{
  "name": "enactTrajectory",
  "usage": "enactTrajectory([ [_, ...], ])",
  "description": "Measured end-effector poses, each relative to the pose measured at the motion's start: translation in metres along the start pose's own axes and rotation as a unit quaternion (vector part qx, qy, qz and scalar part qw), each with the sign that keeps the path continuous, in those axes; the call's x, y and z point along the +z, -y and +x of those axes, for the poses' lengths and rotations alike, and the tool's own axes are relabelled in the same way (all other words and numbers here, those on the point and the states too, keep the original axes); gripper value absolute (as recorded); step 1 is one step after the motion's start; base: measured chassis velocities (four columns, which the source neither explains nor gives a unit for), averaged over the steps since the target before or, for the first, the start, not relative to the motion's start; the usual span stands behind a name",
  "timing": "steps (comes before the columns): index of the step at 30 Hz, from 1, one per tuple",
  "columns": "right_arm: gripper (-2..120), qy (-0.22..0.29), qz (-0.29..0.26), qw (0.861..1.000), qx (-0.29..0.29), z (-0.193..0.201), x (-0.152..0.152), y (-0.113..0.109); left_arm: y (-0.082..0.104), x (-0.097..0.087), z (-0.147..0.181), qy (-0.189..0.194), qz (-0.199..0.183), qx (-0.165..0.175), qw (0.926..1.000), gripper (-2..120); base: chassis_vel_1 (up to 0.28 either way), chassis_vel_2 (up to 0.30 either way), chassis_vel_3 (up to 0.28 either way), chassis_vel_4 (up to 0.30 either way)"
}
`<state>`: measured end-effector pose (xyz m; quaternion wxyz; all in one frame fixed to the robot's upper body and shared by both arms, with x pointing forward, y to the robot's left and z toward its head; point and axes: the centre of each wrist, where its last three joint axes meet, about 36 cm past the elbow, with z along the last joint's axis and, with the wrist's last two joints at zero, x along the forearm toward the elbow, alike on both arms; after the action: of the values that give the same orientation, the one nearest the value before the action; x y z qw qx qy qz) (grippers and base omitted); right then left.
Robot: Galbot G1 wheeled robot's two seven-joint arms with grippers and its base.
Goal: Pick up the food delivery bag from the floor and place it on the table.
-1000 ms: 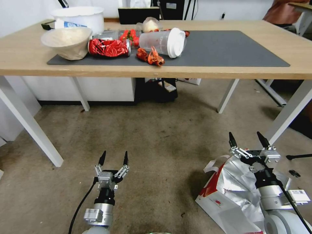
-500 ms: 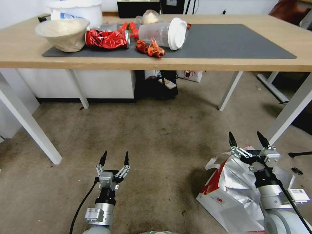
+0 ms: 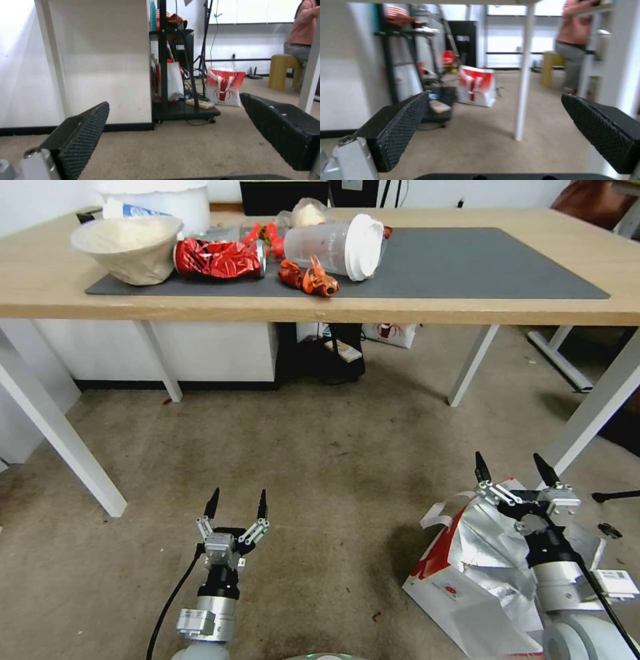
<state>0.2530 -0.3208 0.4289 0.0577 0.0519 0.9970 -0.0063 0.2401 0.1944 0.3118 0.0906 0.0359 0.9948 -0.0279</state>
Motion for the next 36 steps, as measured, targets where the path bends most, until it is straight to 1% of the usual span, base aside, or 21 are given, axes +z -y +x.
enactTrajectory([
  [1,100,0.000,0.000,1.000,0.000,0.000,0.000,0.000,0.000,0.000,0.000,0.000,0.000,0.000,1.0000,99,0.000,0.000,0.000,0.000],
  [4,100,-0.008,0.010,0.999,0.038,0.003,-0.006,0.002,-0.002,-0.001,-0.003,0.001,0.001,-0.001,1.0000,99,0.000,0.000,0.000,0.000],
  [5,100,-0.008,0.010,0.999,0.038,0.003,-0.006,0.002,-0.002,-0.001,-0.003,0.001,0.001,-0.001,1.0000,99,0.000,0.000,0.000,0.000],
  [7,100,-0.015,0.023,0.997,0.066,0.007,-0.009,0.009,-0.005,-0.002,-0.005,-0.001,0.003,-0.002,1.0000,99,0.000,0.000,0.000,0.000],
  [10,100,-0.022,0.033,0.996,0.078,0.010,-0.009,0.014,-0.006,-0.004,-0.006,-0.001,0.003,-0.003,1.0000,97,0.000,0.000,0.000,0.000],
  [11,100,-0.038,0.050,0.993,0.095,0.017,-0.004,0.024,-0.009,-0.006,-0.007,-0.001,0.003,-0.004,1.0000,93,0.000,0.000,0.000,0.000],
  [12,100,-0.046,0.057,0.992,0.101,0.020,-0.001,0.030,-0.010,-0.007,-0.006,-0.002,0.002,-0.006,1.0000,93,0.000,0.000,0.000,0.000],
  [13,100,-0.046,0.057,0.992,0.101,0.020,-0.001,0.030,-0.010,-0.007,-0.006,-0.002,0.002,-0.006,1.0000,93,0.000,0.000,0.000,0.000],
  [15,100,-0.064,0.073,0.989,0.113,0.024,0.009,0.045,-0.012,-0.008,-0.003,-0.004,0.002,-0.012,0.9999,91,0.000,0.000,0.000,0.000],
  [16,100,-0.068,0.078,0.988,0.117,0.025,0.013,0.050,-0.012,-0.008,-0.003,-0.005,0.002,-0.013,0.9999,91,0.000,0.000,0.000,0.000],
  [17,100,-0.068,0.078,0.988,0.117,0.025,0.013,0.050,-0.012,-0.008,-0.003,-0.005,0.002,-0.013,0.9999,91,0.000,0.000,0.000,0.000],
  [19,100,-0.078,0.091,0.984,0.132,0.031,0.022,0.065,-0.013,-0.006,-0.003,-0.009,0.001,-0.014,0.9999,91,0.000,0.000,0.000,0.000],
  [21,100,-0.081,0.094,0.983,0.136,0.033,0.024,0.069,-0.013,-0.005,-0.003,-0.011,0.001,-0.014,0.9998,91,0.000,0.000,0.000,0.000],
  [24,100,-0.089,0.107,0.979,0.151,0.037,0.031,0.086,-0.013,0.000,-0.001,-0.018,0.001,-0.016,0.9997,91,0.000,0.000,0.000,0.000],
  [29,100,-0.100,0.111,0.975,0.161,0.041,0.039,0.095,-0.013,0.002,0.001,-0.023,0.000,-0.016,0.9996,91,0.000,0.000,0.000,0.000],
  [31,100,-0.110,0.114,0.973,0.170,0.044,0.048,0.104,-0.015,0.004,0.002,-0.025,-0.002,-0.015,0.9996,91,0.000,0.000,0.000,0.000],
  [36,100,-0.122,0.115,0.969,0.179,0.044,0.059,0.113,-0.016,0.006,0.002,-0.028,-0.004,-0.014,0.9995,91,0.000,0.000,0.000,0.000],
])
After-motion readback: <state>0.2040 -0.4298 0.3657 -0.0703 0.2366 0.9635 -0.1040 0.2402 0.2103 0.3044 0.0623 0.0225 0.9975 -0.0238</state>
